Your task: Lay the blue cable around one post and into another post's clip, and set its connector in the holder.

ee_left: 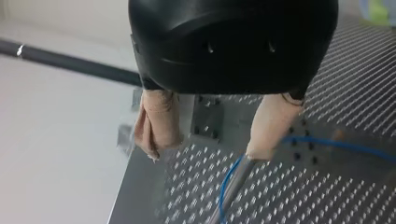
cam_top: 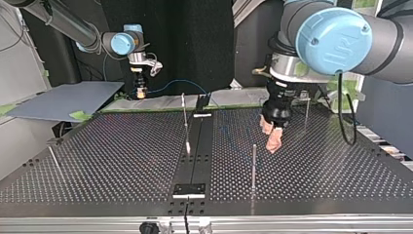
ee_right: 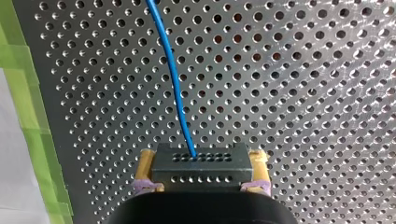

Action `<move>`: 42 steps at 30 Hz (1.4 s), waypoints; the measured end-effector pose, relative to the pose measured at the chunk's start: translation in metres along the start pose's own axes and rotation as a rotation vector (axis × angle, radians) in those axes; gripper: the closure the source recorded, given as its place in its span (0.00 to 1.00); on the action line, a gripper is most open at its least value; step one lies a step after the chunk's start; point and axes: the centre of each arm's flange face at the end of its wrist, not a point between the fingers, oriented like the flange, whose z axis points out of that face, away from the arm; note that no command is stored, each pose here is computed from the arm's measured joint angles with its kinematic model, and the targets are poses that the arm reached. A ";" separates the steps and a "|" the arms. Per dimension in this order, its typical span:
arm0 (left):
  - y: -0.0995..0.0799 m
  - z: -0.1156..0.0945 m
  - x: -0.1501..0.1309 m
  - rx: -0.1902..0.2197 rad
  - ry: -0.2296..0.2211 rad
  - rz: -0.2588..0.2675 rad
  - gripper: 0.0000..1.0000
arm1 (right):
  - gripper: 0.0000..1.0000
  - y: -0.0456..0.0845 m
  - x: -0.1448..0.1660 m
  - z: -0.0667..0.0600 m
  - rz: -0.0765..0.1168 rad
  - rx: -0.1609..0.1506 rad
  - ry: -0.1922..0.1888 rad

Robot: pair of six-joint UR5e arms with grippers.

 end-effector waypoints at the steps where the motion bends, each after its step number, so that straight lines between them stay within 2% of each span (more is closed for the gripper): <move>1: -0.002 0.000 0.003 0.013 0.001 0.006 0.00 | 1.00 0.000 0.000 0.000 0.000 0.000 0.000; 6: -0.018 -0.002 0.023 0.084 0.005 -0.004 0.00 | 1.00 0.000 0.000 -0.001 0.000 -0.008 -0.005; 11: -0.031 -0.003 0.043 0.111 0.017 -0.029 0.00 | 1.00 0.000 -0.001 -0.003 -0.005 -0.027 -0.017; 19: -0.049 0.007 0.091 0.105 0.069 -0.065 0.00 | 1.00 0.003 -0.004 -0.007 -0.007 -0.061 -0.042; 24: -0.063 0.011 0.131 0.094 0.113 -0.088 0.00 | 1.00 0.004 -0.005 -0.009 -0.008 -0.068 -0.053; 30: -0.077 0.012 0.175 0.080 0.156 -0.105 0.00 | 1.00 0.002 -0.005 -0.010 -0.010 -0.064 -0.057; 36: -0.088 0.008 0.217 0.068 0.195 -0.093 0.00 | 1.00 -0.004 0.007 -0.010 -0.014 -0.048 -0.047; 42: -0.101 -0.002 0.267 0.075 0.244 -0.061 0.00 | 1.00 -0.015 0.036 -0.010 -0.039 -0.028 -0.034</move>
